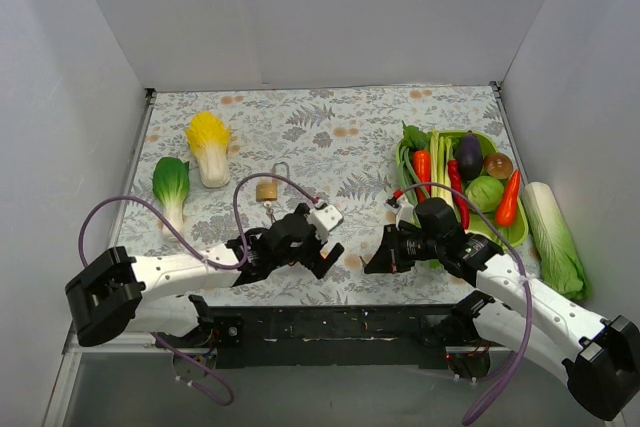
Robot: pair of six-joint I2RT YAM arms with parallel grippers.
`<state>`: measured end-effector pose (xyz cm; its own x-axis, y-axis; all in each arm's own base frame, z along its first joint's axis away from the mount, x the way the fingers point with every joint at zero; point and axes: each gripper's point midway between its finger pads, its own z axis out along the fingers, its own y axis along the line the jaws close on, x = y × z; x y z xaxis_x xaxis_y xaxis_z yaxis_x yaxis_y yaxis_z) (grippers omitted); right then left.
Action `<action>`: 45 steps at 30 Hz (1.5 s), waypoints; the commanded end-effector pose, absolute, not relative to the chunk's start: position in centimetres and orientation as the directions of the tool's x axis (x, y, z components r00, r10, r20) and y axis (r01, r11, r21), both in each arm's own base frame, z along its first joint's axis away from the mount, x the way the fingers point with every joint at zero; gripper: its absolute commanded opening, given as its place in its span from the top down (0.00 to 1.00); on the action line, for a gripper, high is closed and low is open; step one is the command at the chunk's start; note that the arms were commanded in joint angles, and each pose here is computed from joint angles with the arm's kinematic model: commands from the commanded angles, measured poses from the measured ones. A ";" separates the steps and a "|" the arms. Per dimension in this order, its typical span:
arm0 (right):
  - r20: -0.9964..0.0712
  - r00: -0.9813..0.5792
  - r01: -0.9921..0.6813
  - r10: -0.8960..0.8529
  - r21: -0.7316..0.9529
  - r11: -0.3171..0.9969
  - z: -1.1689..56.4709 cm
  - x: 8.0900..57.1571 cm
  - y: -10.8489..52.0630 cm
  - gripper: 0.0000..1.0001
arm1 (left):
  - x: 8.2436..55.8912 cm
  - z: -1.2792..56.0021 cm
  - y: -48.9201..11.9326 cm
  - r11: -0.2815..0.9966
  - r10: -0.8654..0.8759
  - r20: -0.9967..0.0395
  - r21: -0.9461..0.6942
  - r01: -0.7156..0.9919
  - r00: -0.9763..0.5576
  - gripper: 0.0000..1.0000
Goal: Unlock with the key
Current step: Adjust the key.
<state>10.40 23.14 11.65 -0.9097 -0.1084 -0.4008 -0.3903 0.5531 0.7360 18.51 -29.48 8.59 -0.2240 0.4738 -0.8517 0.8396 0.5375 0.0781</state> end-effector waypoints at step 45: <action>-0.447 -0.821 -0.543 -0.356 0.805 0.240 15.3 6.8 24.7 0.99 | 8.1 17.1 -35.6 0.111 0.221 -0.526 -0.823 0.557 -0.821 0.54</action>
